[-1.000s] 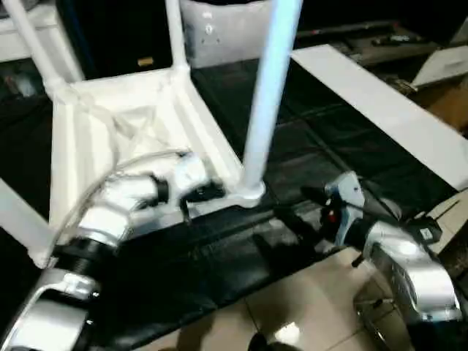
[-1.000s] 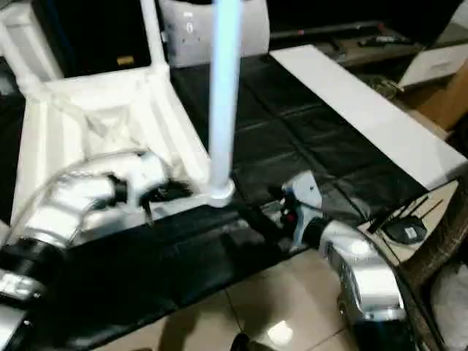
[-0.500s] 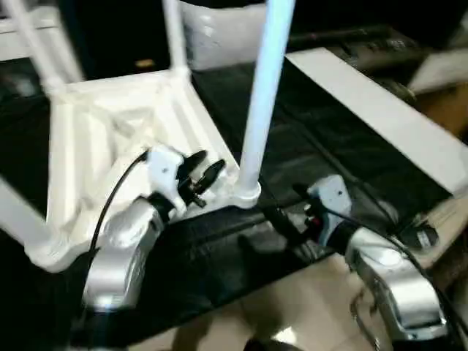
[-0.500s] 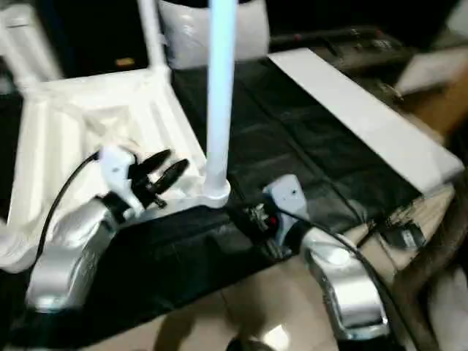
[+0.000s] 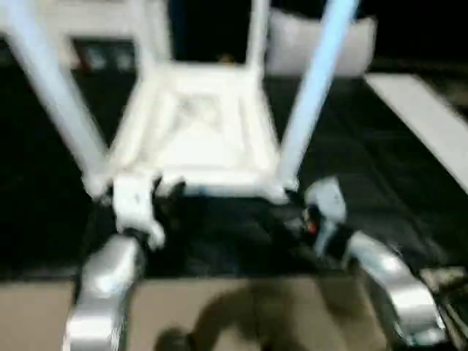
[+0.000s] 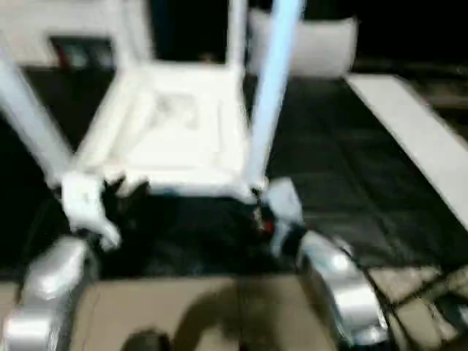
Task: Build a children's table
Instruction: Rotate leg to tighten
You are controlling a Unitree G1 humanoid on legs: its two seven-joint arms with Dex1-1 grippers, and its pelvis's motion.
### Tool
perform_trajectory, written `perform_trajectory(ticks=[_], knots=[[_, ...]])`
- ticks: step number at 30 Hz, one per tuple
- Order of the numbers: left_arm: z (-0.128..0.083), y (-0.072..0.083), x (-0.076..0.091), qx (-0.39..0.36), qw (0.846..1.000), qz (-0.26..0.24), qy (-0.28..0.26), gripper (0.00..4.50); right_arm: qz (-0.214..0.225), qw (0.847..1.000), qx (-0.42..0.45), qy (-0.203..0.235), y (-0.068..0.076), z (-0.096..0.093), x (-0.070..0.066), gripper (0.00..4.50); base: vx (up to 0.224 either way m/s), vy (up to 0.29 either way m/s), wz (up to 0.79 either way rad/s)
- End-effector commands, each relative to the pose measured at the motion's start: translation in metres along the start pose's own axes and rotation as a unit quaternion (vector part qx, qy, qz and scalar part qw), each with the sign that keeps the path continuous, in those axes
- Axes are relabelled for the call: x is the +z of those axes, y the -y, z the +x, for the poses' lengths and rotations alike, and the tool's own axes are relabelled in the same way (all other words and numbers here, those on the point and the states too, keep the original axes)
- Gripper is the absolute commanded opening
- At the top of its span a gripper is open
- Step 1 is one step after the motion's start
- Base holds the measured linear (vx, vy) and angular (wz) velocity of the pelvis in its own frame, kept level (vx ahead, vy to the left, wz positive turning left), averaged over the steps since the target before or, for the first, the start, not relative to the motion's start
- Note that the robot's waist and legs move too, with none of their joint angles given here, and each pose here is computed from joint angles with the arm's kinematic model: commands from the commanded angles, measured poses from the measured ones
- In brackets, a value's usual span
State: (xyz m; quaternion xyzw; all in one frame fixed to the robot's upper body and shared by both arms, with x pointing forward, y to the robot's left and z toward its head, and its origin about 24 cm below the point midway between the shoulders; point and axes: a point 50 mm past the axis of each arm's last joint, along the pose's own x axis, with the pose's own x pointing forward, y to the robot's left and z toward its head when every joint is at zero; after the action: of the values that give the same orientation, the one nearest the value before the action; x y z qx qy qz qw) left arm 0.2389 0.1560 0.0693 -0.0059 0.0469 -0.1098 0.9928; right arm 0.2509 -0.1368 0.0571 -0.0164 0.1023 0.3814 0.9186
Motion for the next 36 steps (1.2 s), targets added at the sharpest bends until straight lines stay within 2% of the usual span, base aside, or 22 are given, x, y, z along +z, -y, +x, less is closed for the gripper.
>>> perform_trajectory(ticks=[1, 4, 7, 13, 15, 16, 17, 18, 20, 22, 24, 27, 30, 36], knots=[[0.000, -0.010, 0.007, 0.038, 0.999, 0.010, -0.001, 2.34, 0.026, 0.999, 0.020, 0.016, 0.001, -0.003, 0.006, 4.50, -0.111, 0.069, 0.08], [-0.001, -0.019, 0.005, 0.075, 0.997, 0.011, -0.010, 2.34, 0.012, 0.999, 0.020, 0.023, 0.002, -0.003, 0.011, 4.50, -0.084, 0.096, 0.02], [-0.008, -0.044, 0.006, 0.157, 0.987, 0.028, -0.018, 2.34, 0.011, 0.998, 0.047, 0.046, 0.000, 0.003, 0.019, 4.50, -0.042, 0.119, -0.17], [-0.011, -0.059, 0.010, 0.211, 0.977, 0.035, -0.019, 2.34, 0.002, 0.995, 0.062, 0.074, 0.001, 0.012, 0.031, 4.50, -0.020, 0.050, -0.10], [-0.009, -0.052, 0.015, 0.183, 0.983, 0.024, 0.007, 2.34, -0.021, 0.996, 0.021, 0.081, 0.007, 0.016, 0.035, 4.50, 0.000, 0.000, 0.00], [-0.007, -0.044, 0.018, 0.151, 0.988, 0.019, 0.021, 2.34, -0.017, 0.997, 0.010, 0.080, 0.007, 0.017, 0.036, 4.50, 0.000, 0.000, 0.00], [-0.006, -0.039, 0.020, 0.129, 0.991, 0.018, 0.028, 2.34, -0.009, 0.997, 0.009, 0.072, 0.006, 0.017, 0.035, 4.50, 0.000, 0.000, 0.00], [-0.003, -0.027, 0.021, 0.084, 0.996, 0.019, 0.035, 2.34, -0.004, 0.999, -0.006, 0.044, 0.004, 0.018, 0.030, 4.50, 0.000, 0.000, 0.00], [-0.003, -0.024, 0.020, 0.074, 0.997, 0.022, 0.032, 2.34, -0.008, 0.999, -0.002, 0.034, 0.002, 0.019, 0.028, 4.50, 0.000, 0.000, 0.00], [0.000, -0.018, 0.018, 0.051, 0.998, 0.040, 0.025, 2.34, -0.033, 0.999, 0.007, 0.019, -0.004, 0.020, 0.023, 4.50, 0.000, 0.000, 0.00], [0.002, -0.021, 0.017, 0.069, 0.997, 0.034, 0.017, 2.34, -0.035, 0.999, 0.004, 0.032, -0.006, 0.023, 0.021, 4.50, 0.033, 0.005, 0.42], [0.004, -0.025, 0.015, 0.083, 0.996, 0.028, 0.009, 2.34, -0.015, 0.999, -0.008, 0.046, -0.006, 0.024, 0.021, 4.50, 0.020, 0.000, 0.51], [0.004, -0.023, 0.018, 0.069, 0.996, 0.048, 0.019, 2.34, 0.010, 0.998, -0.027, 0.057, -0.007, 0.024, 0.020, 4.50, 0.039, 0.068, 0.33], [0.002, -0.019, 0.016, 0.049, 0.997, 0.058, 0.017, 2.34, 0.020, 0.998, -0.028, 0.057, -0.007, 0.022, 0.016, 4.50, 0.056, 0.165, -0.01]])
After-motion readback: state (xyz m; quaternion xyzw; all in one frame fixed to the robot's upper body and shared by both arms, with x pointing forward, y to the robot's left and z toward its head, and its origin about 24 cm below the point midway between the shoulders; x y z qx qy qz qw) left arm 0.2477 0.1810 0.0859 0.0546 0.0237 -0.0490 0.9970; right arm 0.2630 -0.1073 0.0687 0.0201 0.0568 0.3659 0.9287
